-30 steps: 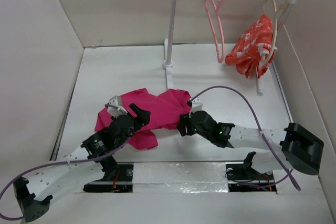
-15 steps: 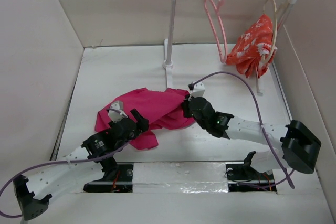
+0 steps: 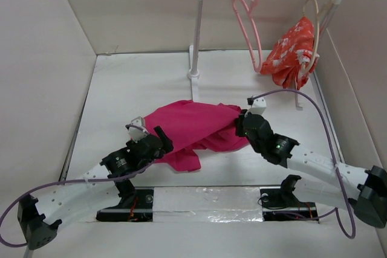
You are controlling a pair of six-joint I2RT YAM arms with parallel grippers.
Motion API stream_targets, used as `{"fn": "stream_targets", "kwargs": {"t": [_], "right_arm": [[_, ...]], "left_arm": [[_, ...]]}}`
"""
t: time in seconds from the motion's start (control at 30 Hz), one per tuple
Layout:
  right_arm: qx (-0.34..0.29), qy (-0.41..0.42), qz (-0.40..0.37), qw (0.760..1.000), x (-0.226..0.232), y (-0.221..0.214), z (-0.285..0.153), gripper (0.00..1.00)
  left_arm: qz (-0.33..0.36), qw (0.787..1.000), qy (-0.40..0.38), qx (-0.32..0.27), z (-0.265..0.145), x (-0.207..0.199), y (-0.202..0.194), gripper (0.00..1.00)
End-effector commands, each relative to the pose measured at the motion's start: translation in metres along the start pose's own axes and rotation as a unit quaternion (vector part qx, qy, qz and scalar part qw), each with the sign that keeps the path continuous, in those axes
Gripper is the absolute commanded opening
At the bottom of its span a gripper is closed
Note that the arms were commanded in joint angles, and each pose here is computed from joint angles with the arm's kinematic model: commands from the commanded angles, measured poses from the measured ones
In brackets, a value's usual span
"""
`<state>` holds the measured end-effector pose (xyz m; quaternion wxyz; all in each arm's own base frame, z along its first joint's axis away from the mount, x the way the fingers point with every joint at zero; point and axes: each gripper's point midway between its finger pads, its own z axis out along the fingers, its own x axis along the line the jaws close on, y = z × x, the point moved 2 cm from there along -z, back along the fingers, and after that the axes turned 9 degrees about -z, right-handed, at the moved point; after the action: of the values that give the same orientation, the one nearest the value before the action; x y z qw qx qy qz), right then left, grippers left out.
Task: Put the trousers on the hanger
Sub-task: Flatten out the trousers at the center of the board.
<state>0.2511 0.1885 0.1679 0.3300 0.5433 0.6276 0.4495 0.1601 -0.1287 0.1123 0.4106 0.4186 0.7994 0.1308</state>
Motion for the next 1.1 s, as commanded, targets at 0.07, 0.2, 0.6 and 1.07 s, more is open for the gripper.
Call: {"fn": "stream_targets", "kwargs": {"t": [0.07, 0.2, 0.6, 1.07], "right_arm": [[-0.053, -0.012, 0.035, 0.998, -0.020, 0.028, -0.024, 0.00], [-0.060, 0.003, 0.038, 0.997, -0.021, 0.038, -0.037, 0.00], [-0.044, 0.075, 0.028, 0.996, 0.003, 0.037, -0.069, 0.00], [0.008, 0.332, -0.065, 0.941, 0.113, 0.067, -0.190, 0.00]], "left_arm": [[-0.004, 1.000, 0.026, 0.007, 0.000, 0.005, -0.006, 0.93], [0.002, 0.999, 0.034, 0.014, 0.008, 0.004, -0.014, 0.91], [-0.049, 0.996, -0.032, -0.061, 0.046, -0.042, -0.008, 0.02], [-0.118, 0.936, -0.116, -0.312, -0.093, -0.088, 0.210, 0.00]]}}
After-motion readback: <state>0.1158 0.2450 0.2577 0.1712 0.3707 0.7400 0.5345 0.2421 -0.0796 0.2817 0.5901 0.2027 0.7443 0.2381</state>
